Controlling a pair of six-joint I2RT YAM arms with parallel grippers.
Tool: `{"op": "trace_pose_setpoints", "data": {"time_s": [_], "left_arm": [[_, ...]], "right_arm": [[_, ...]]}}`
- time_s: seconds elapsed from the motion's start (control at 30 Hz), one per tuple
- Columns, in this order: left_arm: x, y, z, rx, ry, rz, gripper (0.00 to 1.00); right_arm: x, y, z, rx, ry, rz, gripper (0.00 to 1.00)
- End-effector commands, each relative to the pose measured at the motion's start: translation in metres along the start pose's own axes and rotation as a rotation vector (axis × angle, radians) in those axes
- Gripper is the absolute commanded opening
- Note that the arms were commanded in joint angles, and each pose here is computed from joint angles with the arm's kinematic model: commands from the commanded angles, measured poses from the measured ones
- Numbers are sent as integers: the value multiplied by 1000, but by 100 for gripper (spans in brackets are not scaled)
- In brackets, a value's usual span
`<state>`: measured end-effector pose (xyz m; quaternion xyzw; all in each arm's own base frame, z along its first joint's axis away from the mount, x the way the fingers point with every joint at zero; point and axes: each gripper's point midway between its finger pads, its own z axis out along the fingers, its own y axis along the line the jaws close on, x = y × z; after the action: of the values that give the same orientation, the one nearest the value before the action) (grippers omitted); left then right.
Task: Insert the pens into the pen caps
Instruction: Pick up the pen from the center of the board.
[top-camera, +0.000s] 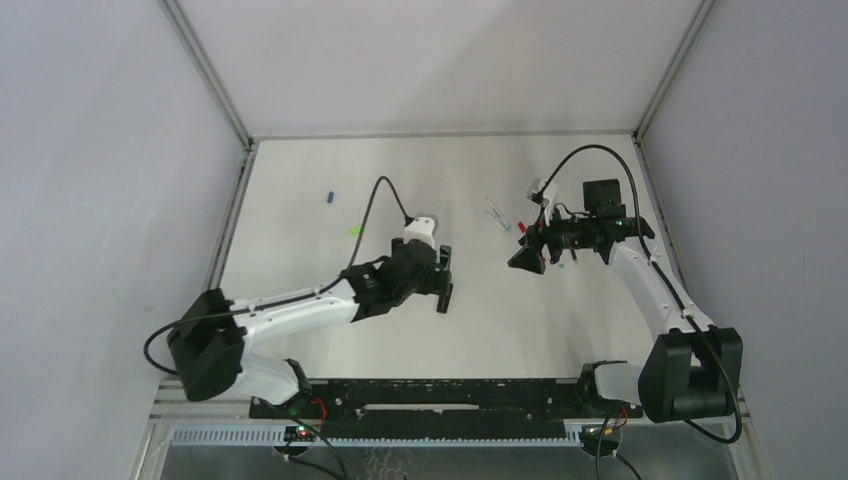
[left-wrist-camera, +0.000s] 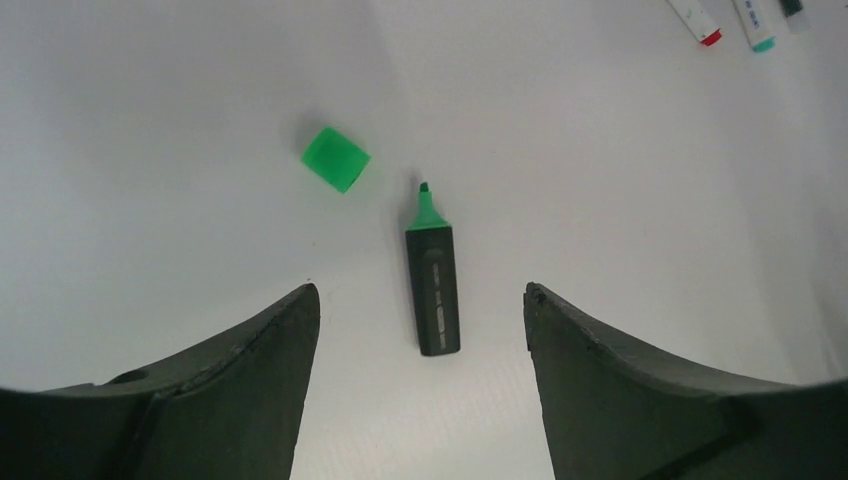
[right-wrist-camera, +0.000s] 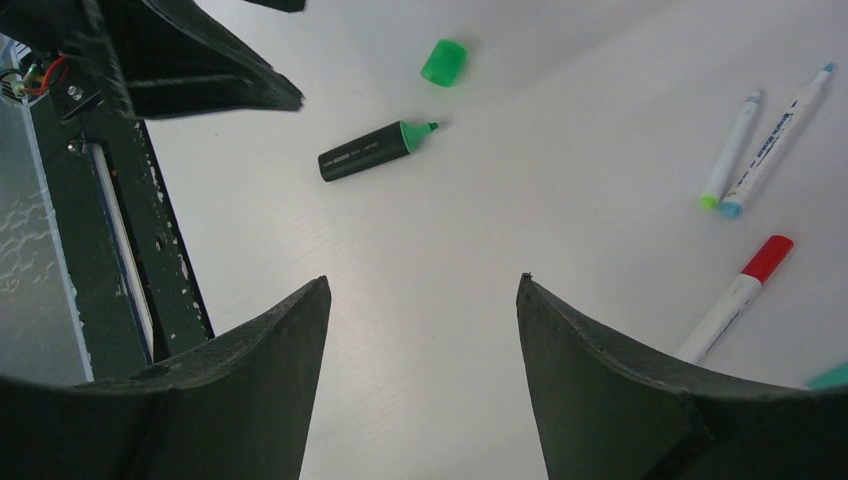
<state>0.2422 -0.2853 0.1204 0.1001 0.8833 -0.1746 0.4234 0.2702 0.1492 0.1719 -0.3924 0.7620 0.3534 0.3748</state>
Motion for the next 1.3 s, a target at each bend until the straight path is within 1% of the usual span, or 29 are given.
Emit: {"op": "trace_pose_setpoints", "data": {"time_s": [0.0,0.13,0.17,0.23,0.33,0.67,0.77,0.9,1.27], "left_arm": [[-8,-16,17,-54,46,16,77],[7,-24,35,-142,124,75,73],[8,-26,37,-153,130,82,71],[16,-26,45,-179,162,94,62],[27,-23,55,-212,199,119,56],[40,-27,77,-227,248,161,56],[45,-27,82,-230,267,165,50],[50,-23,86,-234,293,157,47],[63,-18,89,-234,351,145,47]], "right_arm": [[-23,3,-13,21,-47,-68,76],[-26,9,-14,4,-62,-71,76],[-27,10,-15,3,-66,-75,76],[-30,12,-18,1,-76,-80,76],[-32,14,-21,2,-87,-84,76],[-33,15,-24,-1,-98,-79,76],[-33,15,-25,-2,-100,-77,76],[-33,16,-25,-8,-102,-74,76],[-31,16,-22,-27,-101,-62,76]]}}
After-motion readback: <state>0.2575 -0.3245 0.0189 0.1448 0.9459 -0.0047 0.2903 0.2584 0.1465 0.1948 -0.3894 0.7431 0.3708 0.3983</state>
